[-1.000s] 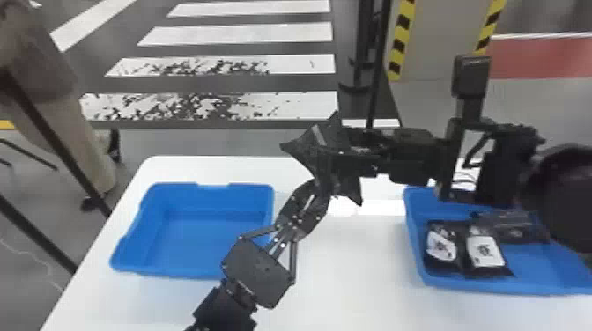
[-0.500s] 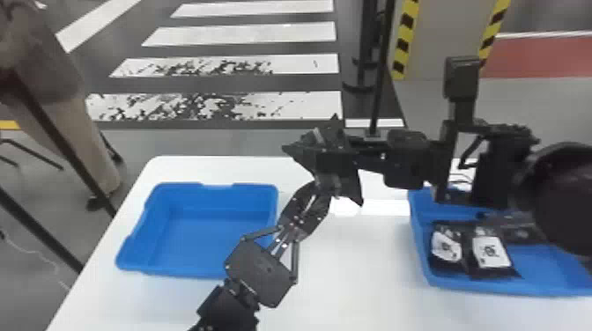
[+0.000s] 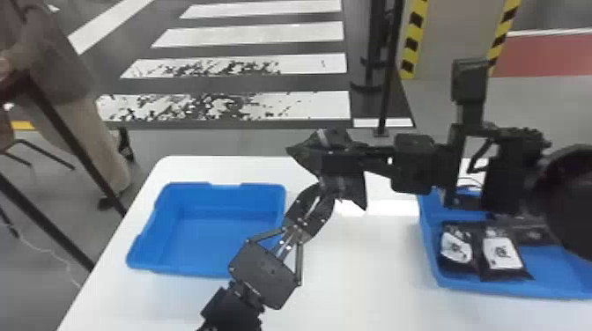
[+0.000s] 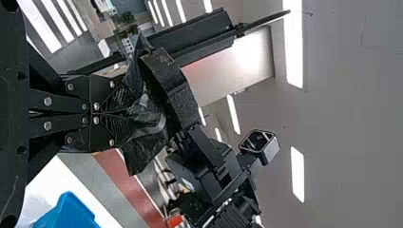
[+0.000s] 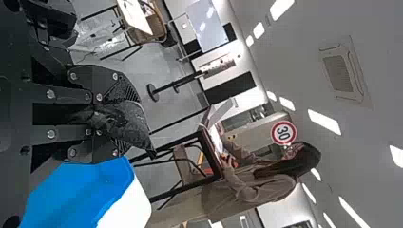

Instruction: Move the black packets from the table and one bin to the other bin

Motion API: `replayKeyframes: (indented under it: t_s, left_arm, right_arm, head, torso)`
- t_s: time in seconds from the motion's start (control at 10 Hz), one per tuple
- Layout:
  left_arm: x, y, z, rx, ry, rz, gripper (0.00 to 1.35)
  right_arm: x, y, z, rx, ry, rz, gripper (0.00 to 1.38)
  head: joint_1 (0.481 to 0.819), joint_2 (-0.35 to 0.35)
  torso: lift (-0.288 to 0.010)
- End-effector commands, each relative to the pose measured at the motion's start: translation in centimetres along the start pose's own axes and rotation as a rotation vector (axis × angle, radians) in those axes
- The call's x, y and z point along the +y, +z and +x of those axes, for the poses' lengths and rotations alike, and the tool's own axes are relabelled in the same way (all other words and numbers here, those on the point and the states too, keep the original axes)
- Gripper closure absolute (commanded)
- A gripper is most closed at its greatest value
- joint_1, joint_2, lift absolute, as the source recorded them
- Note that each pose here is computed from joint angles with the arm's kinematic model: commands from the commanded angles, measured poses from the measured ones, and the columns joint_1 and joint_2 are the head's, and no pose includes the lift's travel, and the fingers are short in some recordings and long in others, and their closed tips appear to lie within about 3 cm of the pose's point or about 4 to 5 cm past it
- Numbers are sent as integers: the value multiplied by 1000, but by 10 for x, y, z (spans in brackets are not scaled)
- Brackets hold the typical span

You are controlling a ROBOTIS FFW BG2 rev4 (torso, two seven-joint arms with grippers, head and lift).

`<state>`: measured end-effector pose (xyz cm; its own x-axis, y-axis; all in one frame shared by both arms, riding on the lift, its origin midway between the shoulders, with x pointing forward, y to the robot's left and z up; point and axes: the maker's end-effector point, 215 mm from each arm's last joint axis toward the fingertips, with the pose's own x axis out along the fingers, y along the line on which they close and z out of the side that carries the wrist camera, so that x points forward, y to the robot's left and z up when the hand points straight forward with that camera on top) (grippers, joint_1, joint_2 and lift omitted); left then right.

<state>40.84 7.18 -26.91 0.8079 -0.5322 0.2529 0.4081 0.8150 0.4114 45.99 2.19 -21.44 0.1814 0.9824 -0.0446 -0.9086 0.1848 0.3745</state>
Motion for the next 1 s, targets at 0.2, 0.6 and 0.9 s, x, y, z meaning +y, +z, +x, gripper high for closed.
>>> replayKeyframes:
  t_s: [0.2, 0.6, 0.9]
  left_arm:
    - [3, -13, -5, 13, 16, -44, 392]
    - [12, -20, -12, 28, 39, -55, 308]
    - [12, -20, -13, 24, 38, -53, 309]
  right_arm:
    - [-6, 32, -23, -82, -48, -56, 1274]
    - [-115, 22, -152, -129, -444, -52, 1274]
    - [-187, -77, -243, -106, -697, 136, 1274]
  head:
    - [695, 119]
    - [688, 8]
    - [695, -123]
  torso:
    - [-110]
    - [-110]
    - [-110]
